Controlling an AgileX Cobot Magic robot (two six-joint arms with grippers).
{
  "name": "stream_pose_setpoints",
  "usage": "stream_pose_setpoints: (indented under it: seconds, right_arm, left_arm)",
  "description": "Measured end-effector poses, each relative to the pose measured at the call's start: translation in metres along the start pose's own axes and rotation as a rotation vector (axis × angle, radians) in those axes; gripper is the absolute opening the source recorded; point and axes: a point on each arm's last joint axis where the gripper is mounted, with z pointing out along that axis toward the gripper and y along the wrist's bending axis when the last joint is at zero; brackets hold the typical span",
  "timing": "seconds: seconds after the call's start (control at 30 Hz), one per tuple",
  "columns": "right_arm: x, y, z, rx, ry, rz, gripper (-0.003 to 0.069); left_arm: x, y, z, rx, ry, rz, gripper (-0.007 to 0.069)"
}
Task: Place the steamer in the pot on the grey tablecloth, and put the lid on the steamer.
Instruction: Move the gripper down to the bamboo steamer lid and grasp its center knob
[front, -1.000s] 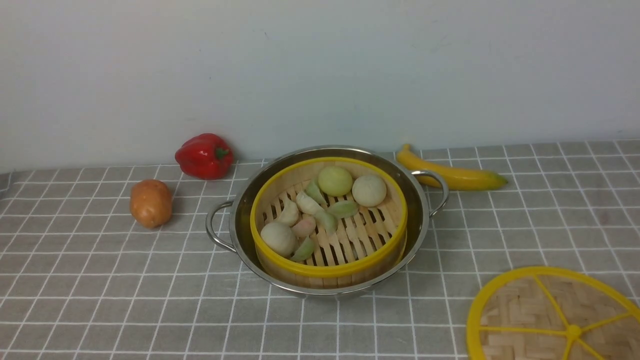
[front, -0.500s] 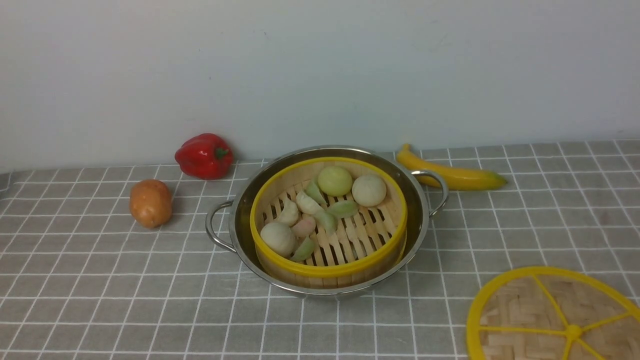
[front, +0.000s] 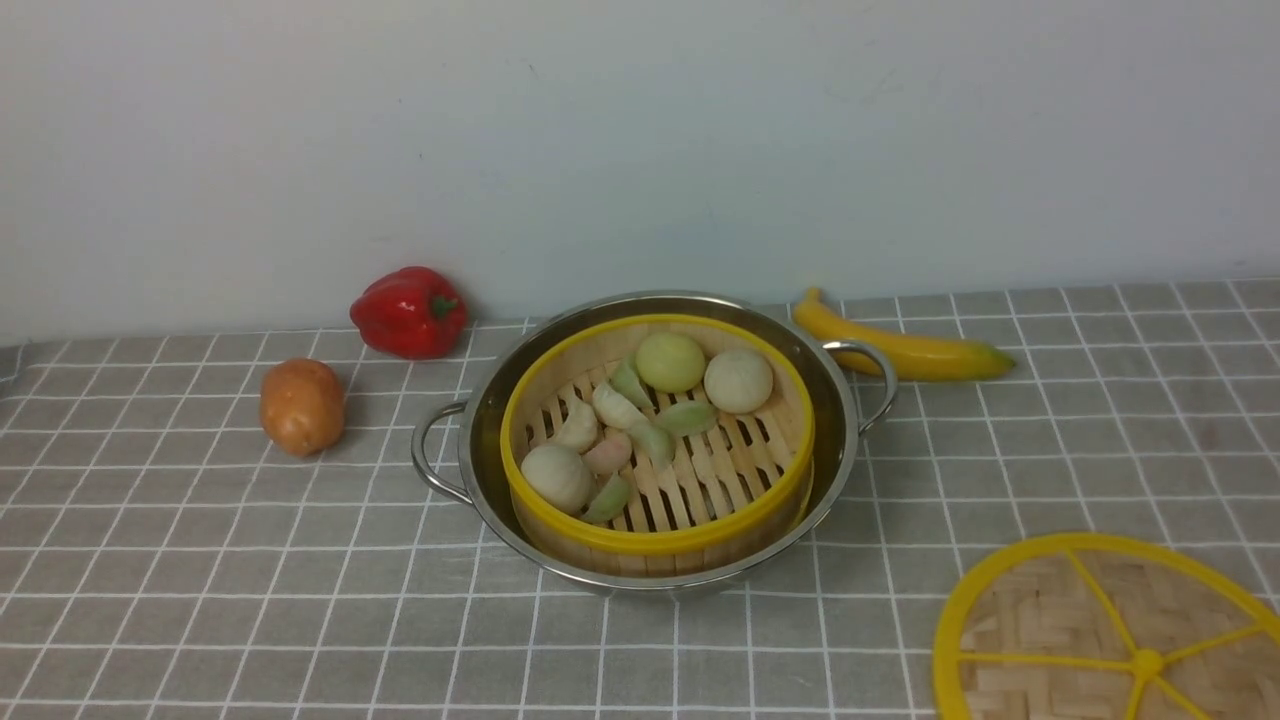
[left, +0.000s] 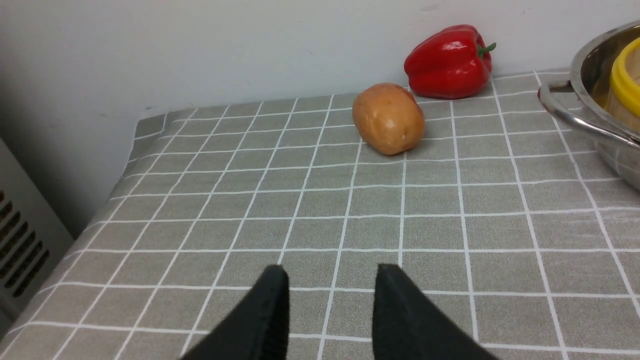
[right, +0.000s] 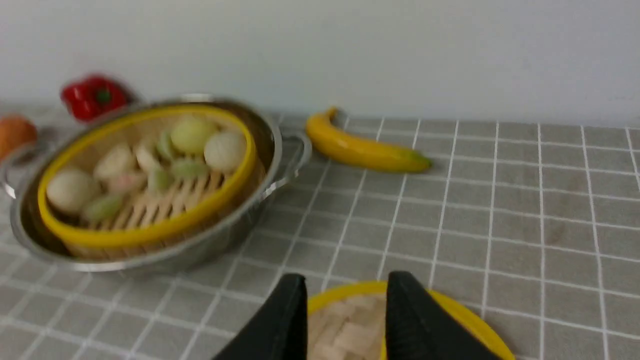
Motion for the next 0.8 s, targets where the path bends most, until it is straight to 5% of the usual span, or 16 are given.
stream_pose_setpoints:
  seconds: [0.37, 0.8]
  right_arm:
    - [-0.047, -0.009, 0.099, -0.042, 0.592, -0.034, 0.0243]
    - [-0.006, -0.018, 0.2, 0.016, 1.002, -0.062, 0.0243]
  left_arm:
    - [0.0, 0.0, 0.0, 0.0, 0.0, 0.0, 0.0243]
    - [0.0, 0.0, 0.0, 0.0, 0.0, 0.0, 0.0243]
